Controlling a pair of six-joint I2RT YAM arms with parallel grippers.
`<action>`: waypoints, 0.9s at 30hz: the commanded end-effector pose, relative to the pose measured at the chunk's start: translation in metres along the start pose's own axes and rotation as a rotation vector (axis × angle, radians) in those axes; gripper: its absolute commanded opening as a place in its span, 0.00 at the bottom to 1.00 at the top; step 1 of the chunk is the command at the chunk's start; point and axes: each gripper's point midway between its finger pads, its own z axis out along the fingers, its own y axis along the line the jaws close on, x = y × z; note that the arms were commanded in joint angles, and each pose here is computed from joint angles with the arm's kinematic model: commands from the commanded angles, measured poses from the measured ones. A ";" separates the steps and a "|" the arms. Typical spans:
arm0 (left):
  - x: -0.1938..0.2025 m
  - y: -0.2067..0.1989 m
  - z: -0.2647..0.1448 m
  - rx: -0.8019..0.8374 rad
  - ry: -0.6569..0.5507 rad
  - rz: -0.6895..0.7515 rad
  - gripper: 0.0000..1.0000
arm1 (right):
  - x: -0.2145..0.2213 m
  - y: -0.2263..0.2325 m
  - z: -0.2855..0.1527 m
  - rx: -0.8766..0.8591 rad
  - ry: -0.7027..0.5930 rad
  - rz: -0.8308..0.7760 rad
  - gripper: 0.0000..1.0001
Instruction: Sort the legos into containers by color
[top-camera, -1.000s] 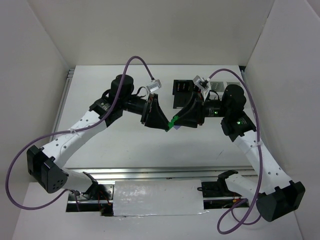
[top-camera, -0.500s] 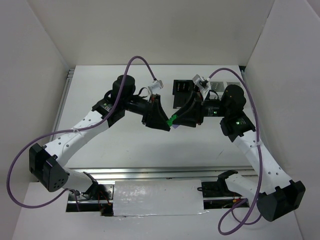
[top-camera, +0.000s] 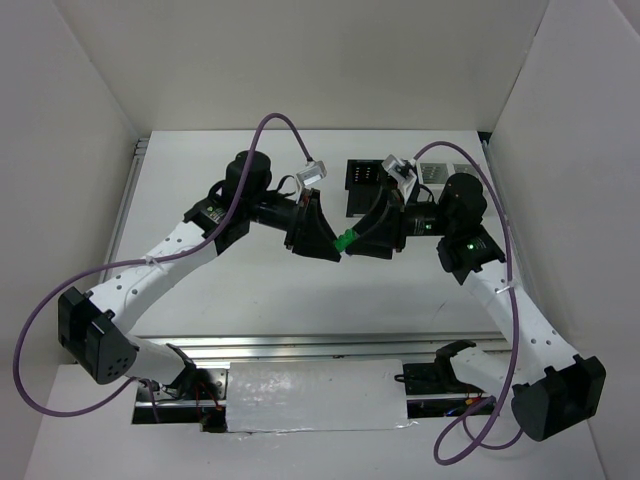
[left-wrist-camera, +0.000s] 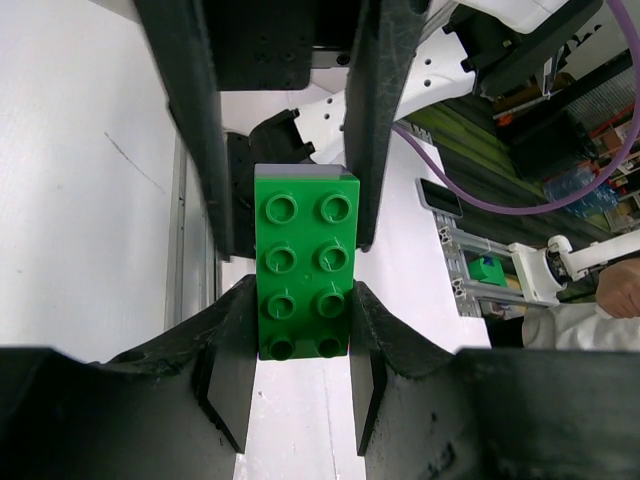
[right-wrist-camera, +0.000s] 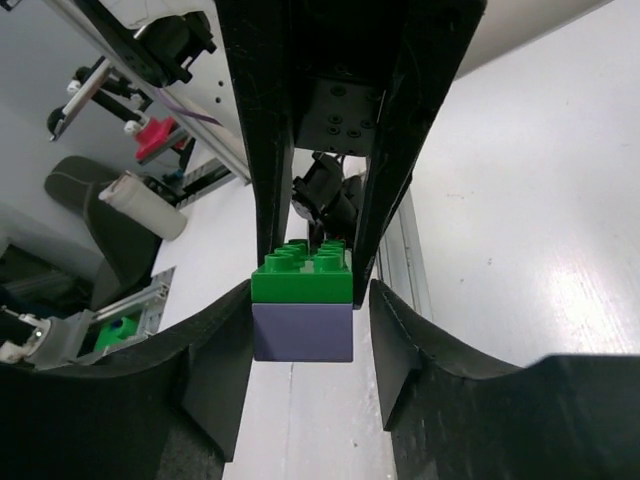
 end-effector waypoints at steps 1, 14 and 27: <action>-0.014 -0.012 -0.006 0.009 -0.034 0.083 0.00 | -0.004 0.010 -0.003 -0.033 0.000 -0.071 0.54; -0.043 0.020 -0.048 -0.250 -0.221 0.064 0.00 | 0.009 -0.016 -0.010 0.071 0.028 -0.058 0.00; -0.050 0.050 -0.101 -0.545 -0.338 0.029 0.00 | -0.015 -0.221 -0.208 1.595 -0.291 0.531 0.00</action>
